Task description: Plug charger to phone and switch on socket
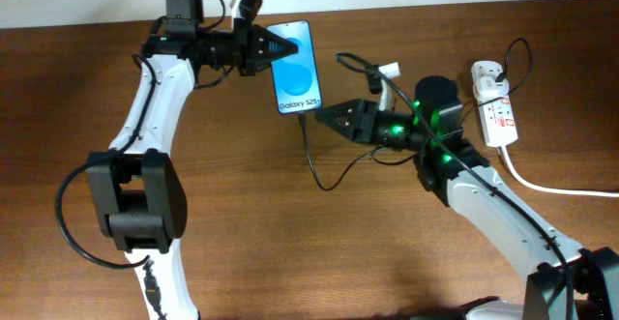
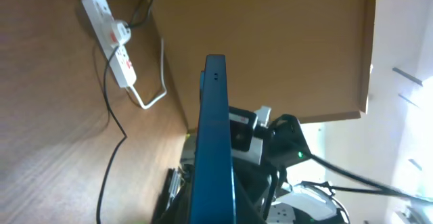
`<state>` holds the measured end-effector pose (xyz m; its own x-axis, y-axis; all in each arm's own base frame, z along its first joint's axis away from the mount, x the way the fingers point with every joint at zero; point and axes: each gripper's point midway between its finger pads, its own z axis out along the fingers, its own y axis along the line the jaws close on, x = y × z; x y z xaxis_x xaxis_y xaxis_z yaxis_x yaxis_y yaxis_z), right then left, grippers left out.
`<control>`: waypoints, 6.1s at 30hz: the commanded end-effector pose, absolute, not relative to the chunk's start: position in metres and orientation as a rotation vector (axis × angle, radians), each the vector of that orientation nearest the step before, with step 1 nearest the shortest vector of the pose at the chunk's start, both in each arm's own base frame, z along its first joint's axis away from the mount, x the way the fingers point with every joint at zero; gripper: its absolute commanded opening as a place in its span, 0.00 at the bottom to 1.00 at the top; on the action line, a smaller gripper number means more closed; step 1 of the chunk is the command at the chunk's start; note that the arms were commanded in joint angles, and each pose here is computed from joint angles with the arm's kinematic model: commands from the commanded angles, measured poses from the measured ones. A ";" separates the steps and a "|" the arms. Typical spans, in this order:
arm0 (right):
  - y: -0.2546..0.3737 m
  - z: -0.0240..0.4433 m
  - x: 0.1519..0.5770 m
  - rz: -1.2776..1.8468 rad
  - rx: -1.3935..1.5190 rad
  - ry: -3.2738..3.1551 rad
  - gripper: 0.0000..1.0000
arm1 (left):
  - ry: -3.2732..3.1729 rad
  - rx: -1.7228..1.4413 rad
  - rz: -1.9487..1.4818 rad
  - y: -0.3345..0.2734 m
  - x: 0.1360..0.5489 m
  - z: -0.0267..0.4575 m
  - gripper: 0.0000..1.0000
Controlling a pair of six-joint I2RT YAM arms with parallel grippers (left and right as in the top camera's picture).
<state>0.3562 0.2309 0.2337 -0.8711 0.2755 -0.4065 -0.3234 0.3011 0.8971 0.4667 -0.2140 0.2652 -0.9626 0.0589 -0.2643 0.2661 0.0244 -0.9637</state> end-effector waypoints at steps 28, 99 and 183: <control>0.213 0.206 0.340 1.551 -0.097 2.210 0.51 | 2.681 -0.129 -1.383 -0.180 0.466 0.090 0.00; 0.211 0.200 0.341 1.516 -0.083 2.233 0.52 | 3.132 -0.313 -0.394 -0.114 0.441 -0.001 0.48; -0.197 0.168 0.398 0.443 0.881 2.238 0.04 | 2.675 -0.113 -0.340 -0.096 0.433 0.229 0.99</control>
